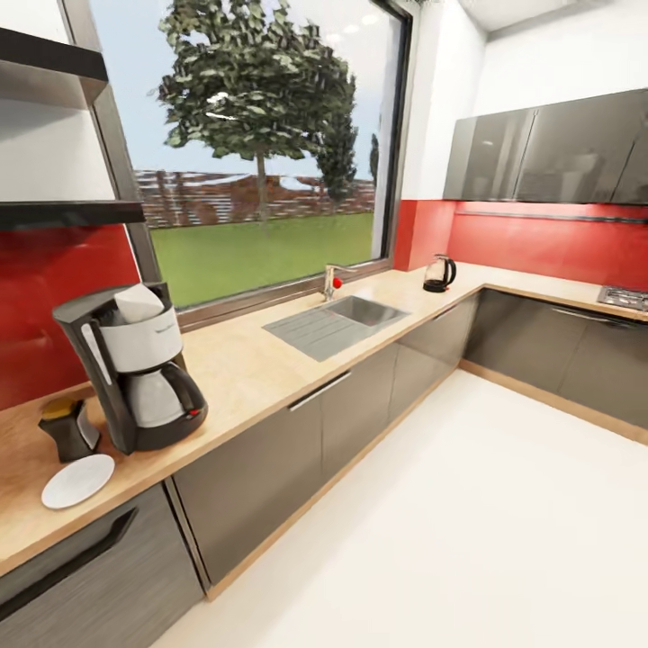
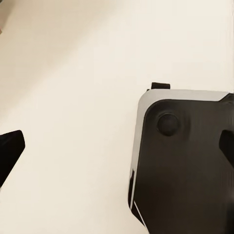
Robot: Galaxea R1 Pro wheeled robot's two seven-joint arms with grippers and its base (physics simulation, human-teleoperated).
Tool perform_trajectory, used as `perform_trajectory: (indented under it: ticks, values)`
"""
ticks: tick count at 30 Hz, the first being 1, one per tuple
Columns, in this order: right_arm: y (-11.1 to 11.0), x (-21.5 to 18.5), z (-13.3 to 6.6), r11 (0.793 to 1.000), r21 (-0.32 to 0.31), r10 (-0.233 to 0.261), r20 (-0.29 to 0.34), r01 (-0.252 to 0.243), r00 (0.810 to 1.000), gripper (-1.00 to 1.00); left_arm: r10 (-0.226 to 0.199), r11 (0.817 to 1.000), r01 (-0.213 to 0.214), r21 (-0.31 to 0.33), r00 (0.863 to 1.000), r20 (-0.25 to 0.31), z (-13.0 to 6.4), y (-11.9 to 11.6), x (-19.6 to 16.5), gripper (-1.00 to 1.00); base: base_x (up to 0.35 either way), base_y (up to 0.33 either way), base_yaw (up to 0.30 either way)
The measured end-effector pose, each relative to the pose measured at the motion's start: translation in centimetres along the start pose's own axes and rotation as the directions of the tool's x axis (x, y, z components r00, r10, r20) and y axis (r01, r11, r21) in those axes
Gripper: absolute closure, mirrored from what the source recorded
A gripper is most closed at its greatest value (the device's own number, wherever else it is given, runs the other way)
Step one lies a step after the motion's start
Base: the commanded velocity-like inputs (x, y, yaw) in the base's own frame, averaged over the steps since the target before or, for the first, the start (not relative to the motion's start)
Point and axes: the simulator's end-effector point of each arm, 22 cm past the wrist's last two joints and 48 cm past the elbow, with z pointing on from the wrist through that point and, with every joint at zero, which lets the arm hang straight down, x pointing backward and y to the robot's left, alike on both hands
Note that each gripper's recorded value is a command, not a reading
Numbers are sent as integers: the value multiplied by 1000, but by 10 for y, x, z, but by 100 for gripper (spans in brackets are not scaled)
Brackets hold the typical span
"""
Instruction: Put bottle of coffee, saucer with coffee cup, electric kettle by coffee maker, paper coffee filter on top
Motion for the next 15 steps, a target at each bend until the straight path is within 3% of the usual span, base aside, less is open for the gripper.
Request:
perform_trajectory:
  ticks: [15]
  values:
    - [-1, 0, 0, 1000, 0, 2, 1, -2, 1000, -100, 22, 1000, -22, 4, 1000, 3, 0, -1, 0, -100, 0, 0, -288]
